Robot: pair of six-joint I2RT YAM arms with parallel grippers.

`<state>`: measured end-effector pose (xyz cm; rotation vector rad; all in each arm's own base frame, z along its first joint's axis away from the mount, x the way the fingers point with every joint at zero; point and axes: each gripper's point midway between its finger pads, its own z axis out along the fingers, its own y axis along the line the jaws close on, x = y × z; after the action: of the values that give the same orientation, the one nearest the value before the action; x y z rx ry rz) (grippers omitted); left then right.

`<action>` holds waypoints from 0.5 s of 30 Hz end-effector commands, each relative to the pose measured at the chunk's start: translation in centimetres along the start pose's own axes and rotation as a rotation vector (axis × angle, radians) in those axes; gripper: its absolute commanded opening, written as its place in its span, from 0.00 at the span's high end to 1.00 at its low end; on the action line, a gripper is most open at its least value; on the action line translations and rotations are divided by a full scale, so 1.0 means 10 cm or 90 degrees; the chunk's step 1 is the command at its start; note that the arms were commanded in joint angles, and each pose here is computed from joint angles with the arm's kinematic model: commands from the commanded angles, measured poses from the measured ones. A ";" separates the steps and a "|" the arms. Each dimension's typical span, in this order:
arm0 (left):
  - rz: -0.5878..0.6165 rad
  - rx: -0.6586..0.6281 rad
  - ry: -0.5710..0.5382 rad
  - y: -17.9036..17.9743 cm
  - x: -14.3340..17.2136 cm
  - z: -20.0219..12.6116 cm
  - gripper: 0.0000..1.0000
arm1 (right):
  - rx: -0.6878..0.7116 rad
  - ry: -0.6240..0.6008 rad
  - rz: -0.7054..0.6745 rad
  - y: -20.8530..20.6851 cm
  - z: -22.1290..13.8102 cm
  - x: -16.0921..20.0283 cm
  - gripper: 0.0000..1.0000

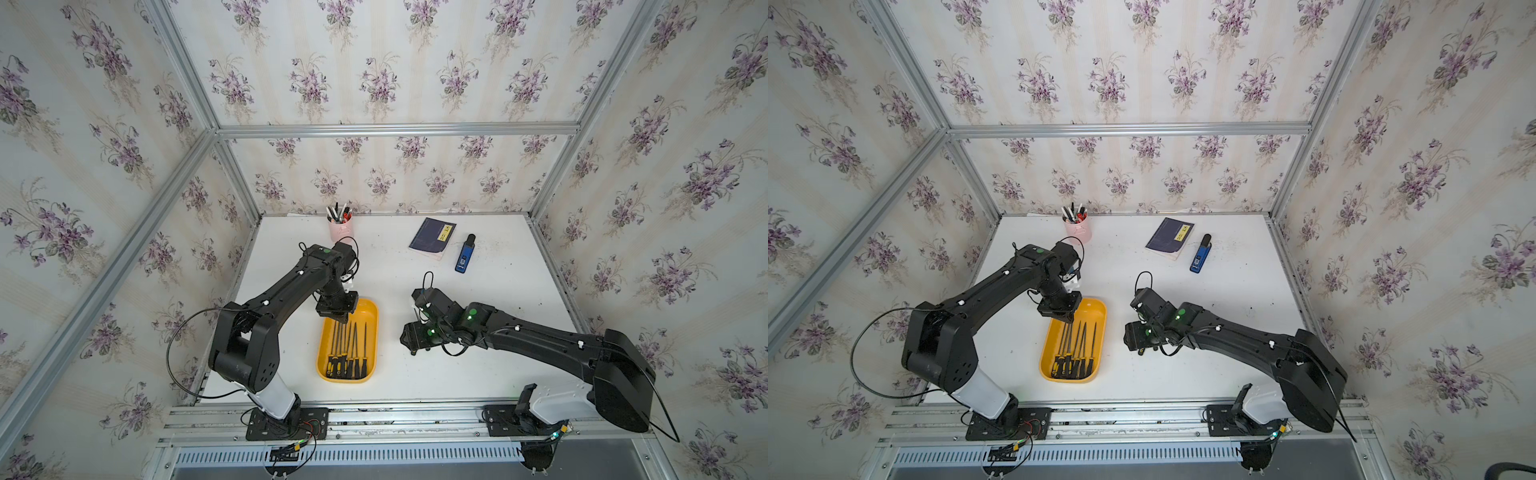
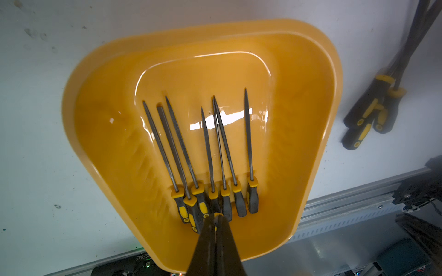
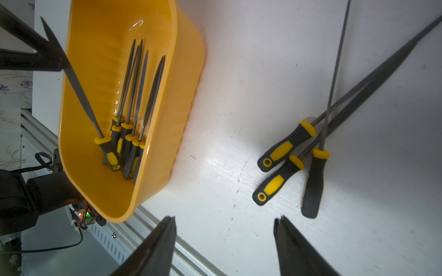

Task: Put the file tool into the storage box
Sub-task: Place the file tool in the storage box.

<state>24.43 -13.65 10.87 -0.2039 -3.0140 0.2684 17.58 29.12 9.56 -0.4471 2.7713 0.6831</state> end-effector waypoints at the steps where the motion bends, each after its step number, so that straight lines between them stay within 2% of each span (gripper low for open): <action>1: 0.006 0.014 0.001 -0.03 0.02 -0.05 1.00 | 0.011 0.010 0.000 -0.05 0.03 0.04 0.30; 15: 0.014 0.020 0.045 0.01 0.16 0.00 1.00 | 0.016 0.023 0.003 -0.09 0.09 0.10 0.31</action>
<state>23.61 -13.72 10.98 -0.2188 -2.9685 0.3173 17.13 28.62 8.27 -0.4503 2.8075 0.6545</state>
